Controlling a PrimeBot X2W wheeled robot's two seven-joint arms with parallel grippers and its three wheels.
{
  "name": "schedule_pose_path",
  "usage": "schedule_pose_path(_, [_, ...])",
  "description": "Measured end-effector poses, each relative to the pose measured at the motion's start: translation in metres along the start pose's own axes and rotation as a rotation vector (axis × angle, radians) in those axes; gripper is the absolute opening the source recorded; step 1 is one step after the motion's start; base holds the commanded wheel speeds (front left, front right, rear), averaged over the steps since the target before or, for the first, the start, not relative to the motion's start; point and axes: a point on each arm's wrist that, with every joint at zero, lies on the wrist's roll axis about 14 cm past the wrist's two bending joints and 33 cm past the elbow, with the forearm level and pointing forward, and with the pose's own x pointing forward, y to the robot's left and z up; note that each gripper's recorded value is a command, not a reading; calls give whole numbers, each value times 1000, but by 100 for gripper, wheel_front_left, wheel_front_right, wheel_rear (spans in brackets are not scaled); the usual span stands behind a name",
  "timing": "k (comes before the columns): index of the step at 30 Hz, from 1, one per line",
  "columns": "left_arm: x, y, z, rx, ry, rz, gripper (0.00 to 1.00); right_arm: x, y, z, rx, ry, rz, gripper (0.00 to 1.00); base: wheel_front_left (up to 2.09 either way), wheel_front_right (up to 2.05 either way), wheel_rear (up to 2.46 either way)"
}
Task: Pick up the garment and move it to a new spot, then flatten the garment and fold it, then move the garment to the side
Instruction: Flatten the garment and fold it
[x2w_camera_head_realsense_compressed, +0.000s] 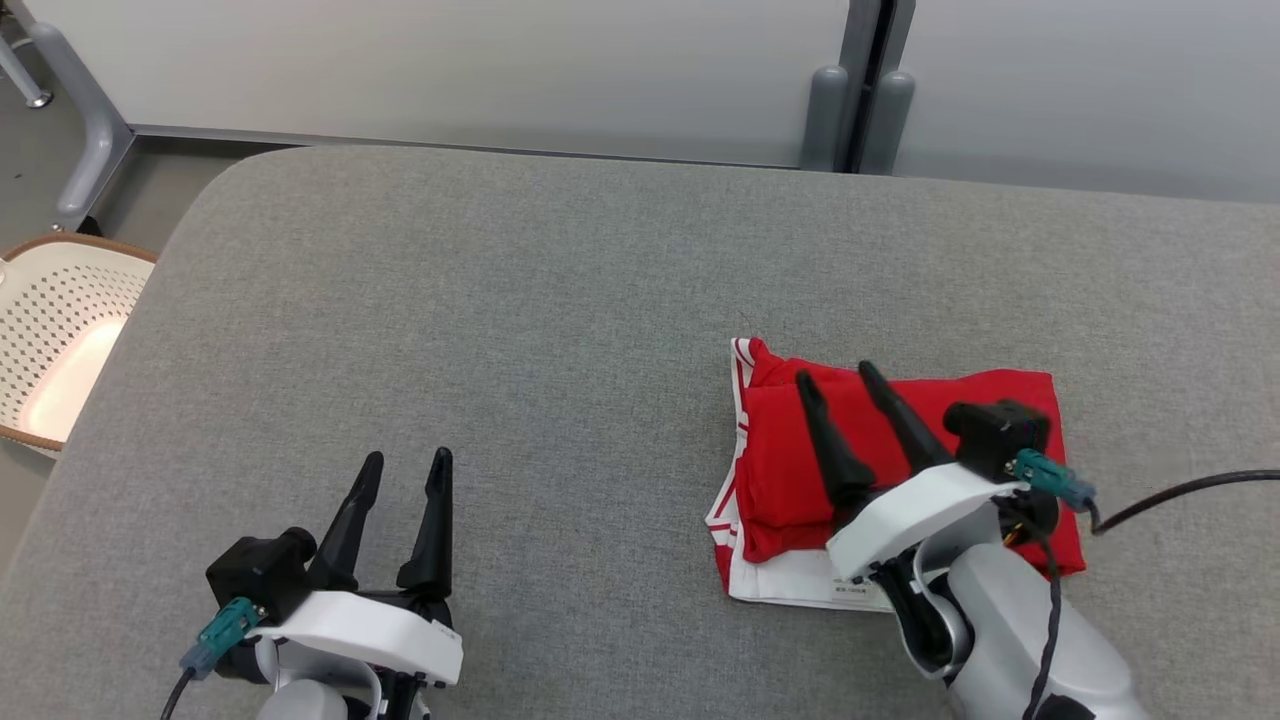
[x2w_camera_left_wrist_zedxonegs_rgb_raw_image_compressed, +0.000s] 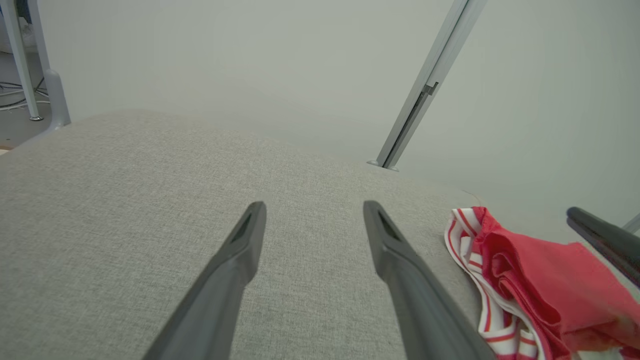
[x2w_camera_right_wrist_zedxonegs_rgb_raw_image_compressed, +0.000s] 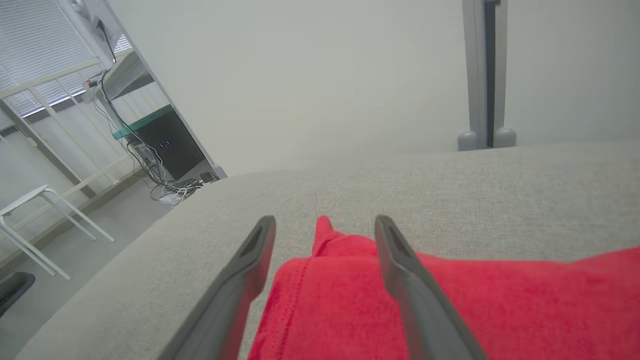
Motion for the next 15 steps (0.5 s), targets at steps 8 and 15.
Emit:
schedule_pose_path(8, [13, -21, 19, -11, -61, -64, 100, -31, -69, 57, -179, -163, -185, 100, 0, 0, 0])
schedule_pose_path(15, [22, -44, 38, -19, -120, -133, 100, -77, -103, 91, -355, -244, -299, 100, 0, 0, 0])
